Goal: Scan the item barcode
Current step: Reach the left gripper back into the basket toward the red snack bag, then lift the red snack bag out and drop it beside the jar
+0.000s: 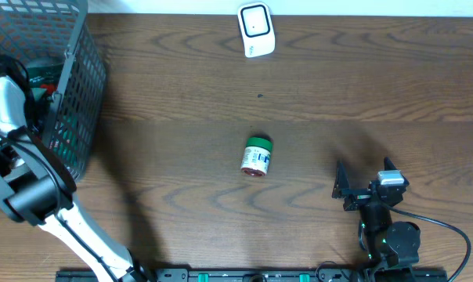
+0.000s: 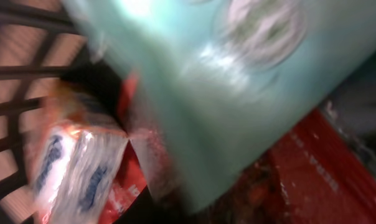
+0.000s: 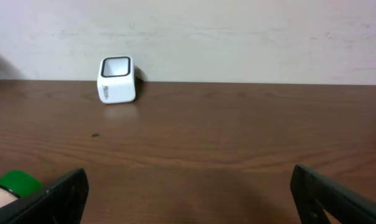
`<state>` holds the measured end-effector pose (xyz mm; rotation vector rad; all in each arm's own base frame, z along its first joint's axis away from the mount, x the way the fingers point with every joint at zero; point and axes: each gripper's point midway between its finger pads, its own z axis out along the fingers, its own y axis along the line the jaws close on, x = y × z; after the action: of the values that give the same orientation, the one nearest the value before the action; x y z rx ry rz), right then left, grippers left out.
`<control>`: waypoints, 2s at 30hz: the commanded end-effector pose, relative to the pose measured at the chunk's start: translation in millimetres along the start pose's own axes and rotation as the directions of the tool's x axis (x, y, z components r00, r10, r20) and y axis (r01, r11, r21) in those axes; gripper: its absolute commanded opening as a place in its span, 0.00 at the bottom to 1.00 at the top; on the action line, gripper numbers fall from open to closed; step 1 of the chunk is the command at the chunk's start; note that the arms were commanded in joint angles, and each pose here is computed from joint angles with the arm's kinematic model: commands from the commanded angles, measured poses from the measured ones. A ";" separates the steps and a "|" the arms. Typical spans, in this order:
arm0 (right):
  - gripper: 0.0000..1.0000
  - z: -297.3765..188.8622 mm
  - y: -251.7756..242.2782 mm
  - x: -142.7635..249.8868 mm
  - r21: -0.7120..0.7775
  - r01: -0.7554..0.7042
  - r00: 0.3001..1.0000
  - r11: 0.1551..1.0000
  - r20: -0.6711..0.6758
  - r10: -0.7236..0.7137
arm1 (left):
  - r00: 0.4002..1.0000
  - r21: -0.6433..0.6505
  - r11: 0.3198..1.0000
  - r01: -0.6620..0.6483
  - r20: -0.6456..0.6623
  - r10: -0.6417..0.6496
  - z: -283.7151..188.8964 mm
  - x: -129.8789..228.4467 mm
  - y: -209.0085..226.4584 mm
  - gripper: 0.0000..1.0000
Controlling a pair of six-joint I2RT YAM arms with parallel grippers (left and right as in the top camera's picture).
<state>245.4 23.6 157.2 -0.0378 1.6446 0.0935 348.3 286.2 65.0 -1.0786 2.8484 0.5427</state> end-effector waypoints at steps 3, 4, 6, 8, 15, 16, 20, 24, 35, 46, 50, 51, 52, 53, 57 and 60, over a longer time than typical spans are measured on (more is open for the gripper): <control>0.99 -0.3 -1.4 0.1 0.006 0.008 1.000 1.000 0.001 -0.008 | 0.936 0.097 0.971 0.217 0.261 -0.236 -119.1 -20.0 38.9 0.07; 0.99 -0.3 -1.4 0.2 0.006 0.008 1.000 1.000 0.001 -0.008 | 0.917 0.121 0.963 0.239 0.298 -0.265 -138.3 -19.4 45.0 0.07; 0.99 -0.3 -1.4 0.2 0.006 0.008 1.000 1.000 0.001 -0.008 | 0.877 0.180 0.947 0.267 0.362 -0.316 -172.6 -17.7 53.5 0.07; 0.99 -0.3 -1.4 0.1 0.006 0.008 1.000 1.000 0.001 -0.008 | 0.829 0.252 0.927 0.277 0.424 -0.364 -208.8 -14.3 60.8 0.07; 0.99 -0.3 -1.4 0.2 0.006 0.008 1.000 1.000 0.001 -0.008 | 0.719 0.549 0.830 0.098 0.537 -0.440 -322.3 21.6 53.4 0.07; 0.99 -0.3 -1.4 0.2 0.006 0.008 1.000 1.000 0.001 -0.008 | 0.719 0.587 0.808 0.055 0.539 -0.440 -333.5 27.6 47.7 0.07; 0.99 -0.3 -1.4 0.2 0.006 0.008 1.000 1.000 0.001 -0.008 | 0.768 0.770 0.598 -0.222 0.516 -0.380 -389.4 67.4 0.1 0.07; 0.99 -0.3 -1.4 0.1 0.006 0.008 1.000 1.000 0.001 -0.008 | 0.843 0.839 0.423 -0.342 0.473 -0.255 -405.8 100.2 -42.4 0.08; 0.99 -0.3 -1.4 0.2 0.006 0.008 1.000 1.000 0.001 -0.008 | 0.874 0.859 0.209 -0.467 0.413 0.257 -369.1 181.6 -172.8 0.08; 0.99 -0.3 -1.4 0.2 0.006 0.008 1.000 1.000 0.001 -0.008 | 0.755 0.952 0.021 -0.305 0.228 0.615 -307.1 246.3 -285.6 0.08; 0.99 -0.3 -1.4 0.2 0.006 0.008 1.000 1.000 0.001 -0.008 | 0.726 0.978 -0.012 -0.208 0.163 0.668 -282.4 251.7 -307.9 0.08; 0.99 -0.3 -1.4 0.1 0.006 0.008 1.000 1.000 0.001 -0.008 | 0.721 0.982 -0.005 -0.191 0.144 0.678 -273.2 252.2 -312.9 0.07; 0.99 -0.3 -1.4 0.2 0.006 0.008 1.000 1.000 0.001 -0.008 | 0.716 0.984 0.006 -0.178 0.126 0.686 -264.9 252.6 -316.9 0.07; 0.99 -0.3 -1.4 0.1 0.006 0.008 1.000 1.000 0.001 -0.008 | 0.709 0.986 -0.001 -0.165 0.119 0.695 -257.3 253.5 -321.7 0.07; 0.99 -0.3 -1.4 0.2 0.006 0.008 1.000 1.000 0.001 -0.008 | 0.688 0.994 -0.040 -0.104 0.101 0.718 -237.6 257.5 -335.3 0.07; 0.99 -0.3 -1.4 0.1 0.006 0.008 1.000 1.000 0.001 -0.008 | 0.677 0.995 -0.039 -0.091 0.091 0.730 -221.4 260.0 -342.5 0.08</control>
<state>245.4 23.6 157.2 -0.0378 1.6446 0.0935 389.2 -186.2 121.7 0.0565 2.7626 -1.7072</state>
